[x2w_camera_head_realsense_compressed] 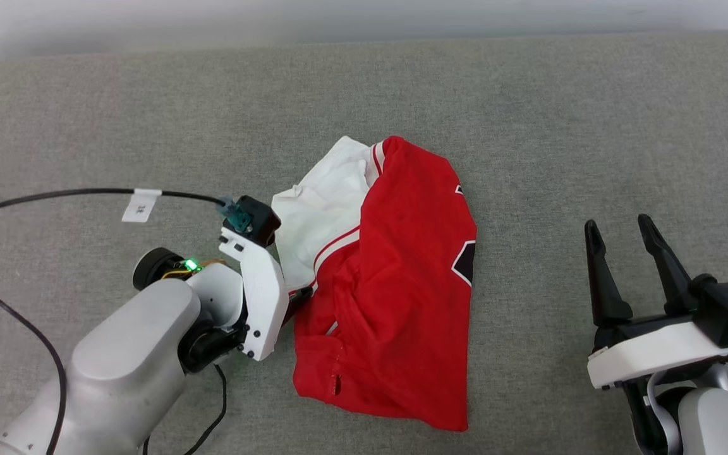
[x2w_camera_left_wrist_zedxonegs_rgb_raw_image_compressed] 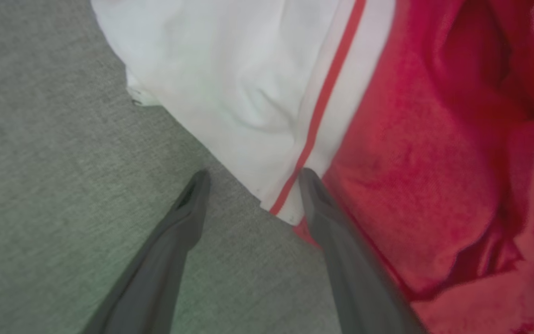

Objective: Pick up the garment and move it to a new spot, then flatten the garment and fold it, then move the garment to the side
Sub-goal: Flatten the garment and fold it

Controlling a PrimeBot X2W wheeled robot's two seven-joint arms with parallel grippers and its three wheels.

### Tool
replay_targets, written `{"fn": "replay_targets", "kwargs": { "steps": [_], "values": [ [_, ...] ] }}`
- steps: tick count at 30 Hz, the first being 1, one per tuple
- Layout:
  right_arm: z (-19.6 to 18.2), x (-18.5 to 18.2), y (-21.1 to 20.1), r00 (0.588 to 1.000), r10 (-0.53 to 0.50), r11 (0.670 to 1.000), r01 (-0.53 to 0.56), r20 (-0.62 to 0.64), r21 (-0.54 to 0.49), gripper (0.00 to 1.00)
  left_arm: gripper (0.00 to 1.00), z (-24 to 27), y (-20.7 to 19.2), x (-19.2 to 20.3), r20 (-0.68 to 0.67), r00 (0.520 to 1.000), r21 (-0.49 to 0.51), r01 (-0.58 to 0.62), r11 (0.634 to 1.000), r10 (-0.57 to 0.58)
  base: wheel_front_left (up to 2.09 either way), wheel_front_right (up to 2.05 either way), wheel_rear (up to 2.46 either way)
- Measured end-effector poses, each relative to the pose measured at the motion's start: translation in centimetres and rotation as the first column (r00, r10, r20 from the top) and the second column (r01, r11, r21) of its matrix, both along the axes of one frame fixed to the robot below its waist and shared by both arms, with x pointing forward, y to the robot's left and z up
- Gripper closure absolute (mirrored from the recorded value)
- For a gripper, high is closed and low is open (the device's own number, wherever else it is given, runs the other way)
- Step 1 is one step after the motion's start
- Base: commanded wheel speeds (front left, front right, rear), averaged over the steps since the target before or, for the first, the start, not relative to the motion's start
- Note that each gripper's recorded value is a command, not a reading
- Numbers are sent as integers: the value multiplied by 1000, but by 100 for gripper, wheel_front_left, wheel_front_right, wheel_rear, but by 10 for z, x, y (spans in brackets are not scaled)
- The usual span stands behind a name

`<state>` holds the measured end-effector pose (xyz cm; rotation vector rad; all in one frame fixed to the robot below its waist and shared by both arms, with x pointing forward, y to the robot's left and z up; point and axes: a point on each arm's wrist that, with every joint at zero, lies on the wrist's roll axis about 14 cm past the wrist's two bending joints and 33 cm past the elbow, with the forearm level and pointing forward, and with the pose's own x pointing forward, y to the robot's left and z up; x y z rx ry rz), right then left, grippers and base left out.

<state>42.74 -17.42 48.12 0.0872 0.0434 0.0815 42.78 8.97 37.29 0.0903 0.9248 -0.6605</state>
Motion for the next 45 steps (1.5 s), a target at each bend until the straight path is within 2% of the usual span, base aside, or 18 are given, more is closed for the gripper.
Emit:
{"fn": "replay_targets", "kwargs": {
  "steps": [2, 7, 11, 16, 21, 26, 32, 33, 34, 35, 36, 39, 42, 45],
  "values": [
    [1, 1, 0, 1000, 1, 1000, -1, 5, 5, 0, 100, -1, -2, 0, -22, 1000, 18, 17, 1000, -17, 0, 0, 0],
    [0, -1, 2, 1000, 2, 1000, -2, 4, 16, 0, 100, 1, -6, 2, 14, 1000, 15, 18, 1000, -18, 0, 0, 0],
    [3, -3, 0, 1000, -3, 1000, 3, 11, 17, 0, 100, 20, 5, 18, 160, 987, 31, -39, 999, 33, 0, 0, 0],
    [12, -9, 2, 1000, 2, 1000, -3, 31, 21, 0, 100, 70, 26, 38, 370, 922, -1, -120, 993, 112, 0, 0, 0],
    [21, -14, 8, 999, 19, 1000, -20, 48, 22, 0, 100, 96, 67, 27, 468, 861, 9, -230, 973, 199, 0, 0, 0],
    [28, -22, 11, 998, 28, 999, -30, 61, 22, 0, 100, 85, 108, -16, 432, 837, 9, -375, 927, 335, 0, 0, 0],
    [34, -27, 12, 997, 32, 999, -34, 70, 20, 0, 100, 23, 128, -95, 194, 847, 45, -513, 857, 496, 0, 0, 0],
    [35, -28, 12, 997, 32, 999, -33, 73, 20, 0, 91, 15, 127, -105, 164, 846, 54, -521, 852, 507, 0, 0, 0],
    [36, -28, 12, 997, 31, 999, -32, 75, 20, 0, 56, 10, 126, -111, 150, 843, 51, -529, 847, 517, 0, 0, 0],
    [36, -29, 12, 997, 30, 999, -31, 75, 19, 0, 5, 8, 123, -113, 145, 838, 41, -536, 843, 525, 0, 0, 0],
    [36, -30, 11, 997, 30, 999, -31, 73, 19, 0, 0, 8, 121, -114, 146, 833, 27, -543, 840, 534, 0, 0, 0],
    [38, -34, 10, 997, 28, 999, -29, 73, 13, 0, 0, 19, 117, -106, 208, 806, -32, -561, 827, 555, 0, 0, 0],
    [42, -38, 9, 996, 26, 1000, -26, 80, 7, 0, 0, 46, 120, -87, 348, 749, -103, -567, 817, 564, 0, 0, 0],
    [44, -43, 9, 996, 26, 1000, -27, 82, 1, 0, 0, 80, 113, -69, 473, 684, -199, -530, 824, 554, 0, 0, 0]
  ]
}}
